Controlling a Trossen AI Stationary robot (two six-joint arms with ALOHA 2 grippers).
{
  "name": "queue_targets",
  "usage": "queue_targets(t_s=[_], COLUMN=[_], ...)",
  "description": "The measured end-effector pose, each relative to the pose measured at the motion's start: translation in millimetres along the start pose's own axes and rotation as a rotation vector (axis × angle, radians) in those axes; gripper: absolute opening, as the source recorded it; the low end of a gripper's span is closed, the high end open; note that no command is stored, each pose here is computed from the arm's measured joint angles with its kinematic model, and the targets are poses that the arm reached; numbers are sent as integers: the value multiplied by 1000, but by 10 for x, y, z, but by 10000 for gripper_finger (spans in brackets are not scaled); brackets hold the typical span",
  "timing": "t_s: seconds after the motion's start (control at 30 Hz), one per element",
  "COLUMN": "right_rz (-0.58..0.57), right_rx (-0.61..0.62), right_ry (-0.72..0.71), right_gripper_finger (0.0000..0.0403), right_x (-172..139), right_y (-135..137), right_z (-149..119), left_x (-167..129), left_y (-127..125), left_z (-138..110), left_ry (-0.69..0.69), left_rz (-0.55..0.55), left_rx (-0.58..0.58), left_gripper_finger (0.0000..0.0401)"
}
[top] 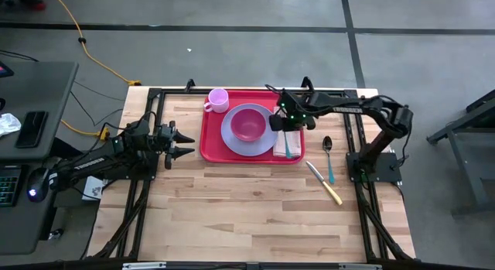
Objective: Set up tray
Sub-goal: Put the fork on the napkin on the tray
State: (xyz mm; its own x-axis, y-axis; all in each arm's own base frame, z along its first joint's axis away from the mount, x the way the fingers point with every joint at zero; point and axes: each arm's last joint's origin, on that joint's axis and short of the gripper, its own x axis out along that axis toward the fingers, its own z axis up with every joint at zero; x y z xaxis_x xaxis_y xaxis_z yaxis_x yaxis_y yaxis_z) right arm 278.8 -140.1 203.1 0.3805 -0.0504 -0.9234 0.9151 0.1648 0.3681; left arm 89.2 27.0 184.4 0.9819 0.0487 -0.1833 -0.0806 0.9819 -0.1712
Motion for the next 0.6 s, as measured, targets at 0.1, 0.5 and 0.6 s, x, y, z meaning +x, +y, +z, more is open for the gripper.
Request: queue_targets(t_s=[0.1,0.5,0.6], right_rz=[-17,-32,-34], right_rx=[16,80,83], right_ry=[0,-24,-29], right_gripper_finger=[3,6,6], right_x=[24,-7,11], right_y=[-79,-210,-222], right_z=[98,256,251], left_x=[0,0,0], left_y=[0,0,0], left_z=[0,0,0], left_ry=[0,0,0], left_rz=[0,-2,-2], left_rx=[0,-19,-19], left_gripper_finger=[211,211,211])
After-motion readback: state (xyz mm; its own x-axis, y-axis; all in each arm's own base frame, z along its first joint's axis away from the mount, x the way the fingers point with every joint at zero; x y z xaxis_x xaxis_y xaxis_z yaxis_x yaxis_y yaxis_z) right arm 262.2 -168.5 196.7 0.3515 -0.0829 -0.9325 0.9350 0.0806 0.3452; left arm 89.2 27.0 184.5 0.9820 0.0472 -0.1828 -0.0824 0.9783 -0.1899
